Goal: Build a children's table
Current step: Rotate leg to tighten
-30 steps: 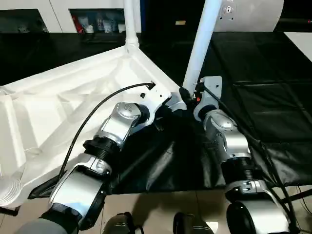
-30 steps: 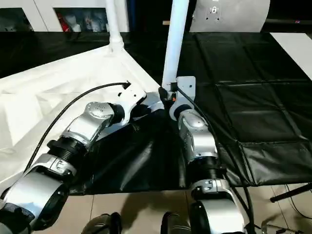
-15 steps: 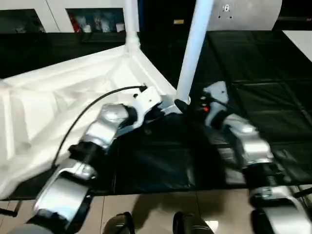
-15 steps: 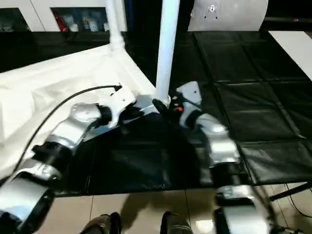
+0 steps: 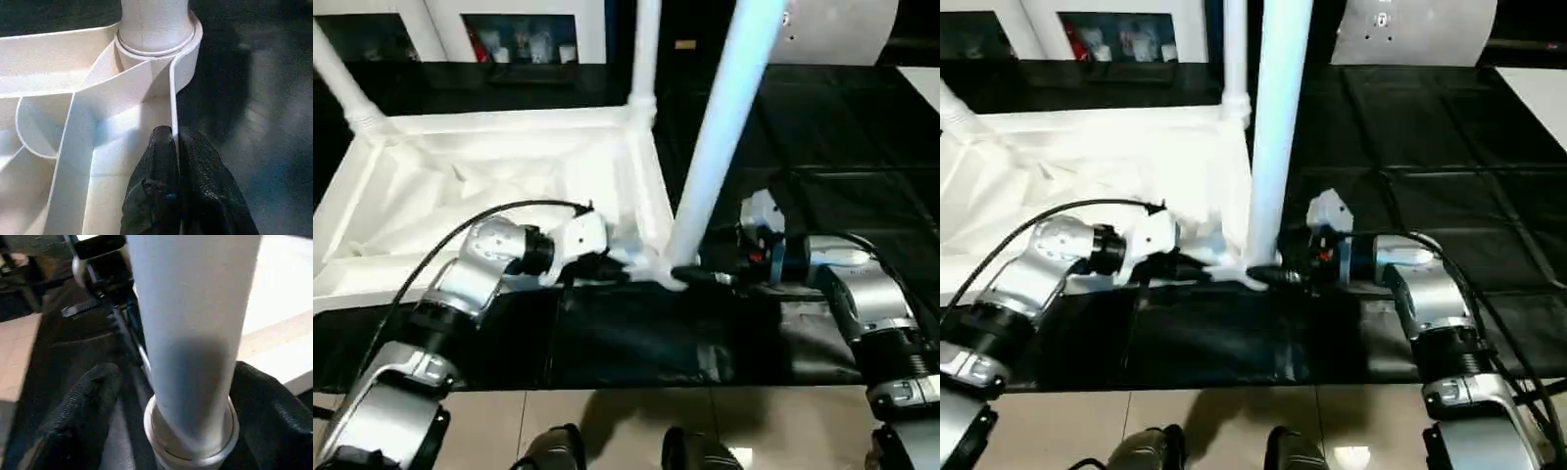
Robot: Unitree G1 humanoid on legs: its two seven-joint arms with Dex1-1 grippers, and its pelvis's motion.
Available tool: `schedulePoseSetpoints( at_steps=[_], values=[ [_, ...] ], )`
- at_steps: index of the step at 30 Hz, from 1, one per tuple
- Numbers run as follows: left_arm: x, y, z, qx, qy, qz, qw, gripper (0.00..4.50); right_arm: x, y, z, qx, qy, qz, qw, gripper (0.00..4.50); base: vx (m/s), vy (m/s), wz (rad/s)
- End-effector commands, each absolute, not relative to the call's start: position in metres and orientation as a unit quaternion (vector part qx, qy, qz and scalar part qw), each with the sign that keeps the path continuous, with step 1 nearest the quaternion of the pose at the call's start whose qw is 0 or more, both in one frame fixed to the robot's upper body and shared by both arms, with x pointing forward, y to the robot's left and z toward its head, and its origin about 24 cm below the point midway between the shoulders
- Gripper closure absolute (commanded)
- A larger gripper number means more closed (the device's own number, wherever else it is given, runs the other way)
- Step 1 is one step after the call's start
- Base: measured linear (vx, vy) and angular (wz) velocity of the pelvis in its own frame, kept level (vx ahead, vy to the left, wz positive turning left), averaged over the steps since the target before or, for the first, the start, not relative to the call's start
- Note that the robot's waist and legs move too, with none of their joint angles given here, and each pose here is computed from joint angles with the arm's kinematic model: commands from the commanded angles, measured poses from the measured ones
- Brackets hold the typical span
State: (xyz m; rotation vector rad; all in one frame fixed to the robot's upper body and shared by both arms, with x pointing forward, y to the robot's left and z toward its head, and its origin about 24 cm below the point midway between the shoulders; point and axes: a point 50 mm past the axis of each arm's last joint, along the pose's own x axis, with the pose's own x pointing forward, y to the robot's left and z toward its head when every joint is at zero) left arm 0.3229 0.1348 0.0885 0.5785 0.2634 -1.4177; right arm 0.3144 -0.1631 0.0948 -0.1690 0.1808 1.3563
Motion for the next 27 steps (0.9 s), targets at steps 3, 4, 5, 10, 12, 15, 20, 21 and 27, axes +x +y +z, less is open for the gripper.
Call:
schedulePoseSetpoints(
  at_steps=[3,4,5,10,12,15,20,21,27],
  values=[
    [0.315,0.126,0.093,0.258,0.098,-0.680,0.679,4.50,0.314,-0.157,0.097,-0.074,0.089,0.655,0.746,1.29,0.000,0.000,0.00],
    [0.313,0.126,0.093,0.258,0.097,-0.683,0.676,4.50,0.314,-0.156,0.097,-0.072,0.090,0.660,0.743,1.37,0.000,0.000,0.00],
    [0.313,0.126,0.093,0.257,0.097,-0.685,0.674,4.50,0.314,-0.156,0.097,-0.070,0.091,0.663,0.740,1.45,0.000,0.000,0.00],
    [0.311,0.125,0.092,0.255,0.098,-0.688,0.672,4.50,0.312,-0.153,0.097,-0.066,0.098,0.680,0.723,1.81,0.000,0.000,0.00],
    [0.311,0.125,0.092,0.255,0.098,-0.688,0.672,4.50,0.312,-0.153,0.096,-0.066,0.099,0.682,0.722,2.06,0.000,0.000,0.00],
    [0.311,0.126,0.092,0.253,0.100,-0.688,0.673,4.50,0.310,-0.153,0.095,-0.064,0.103,0.687,0.717,2.25,0.000,0.000,0.00],
    [0.313,0.126,0.092,0.253,0.100,-0.683,0.678,4.50,0.308,-0.152,0.094,-0.062,0.104,0.690,0.713,2.48,0.000,0.000,0.00],
    [0.314,0.126,0.092,0.251,0.098,-0.680,0.682,4.50,0.307,-0.152,0.093,-0.062,0.104,0.691,0.713,2.51,0.000,0.000,0.00],
    [0.330,0.124,0.093,0.229,0.111,-0.612,0.749,4.50,0.304,-0.145,0.087,-0.033,0.101,0.648,0.754,2.54,0.000,0.000,0.00]
  ],
)
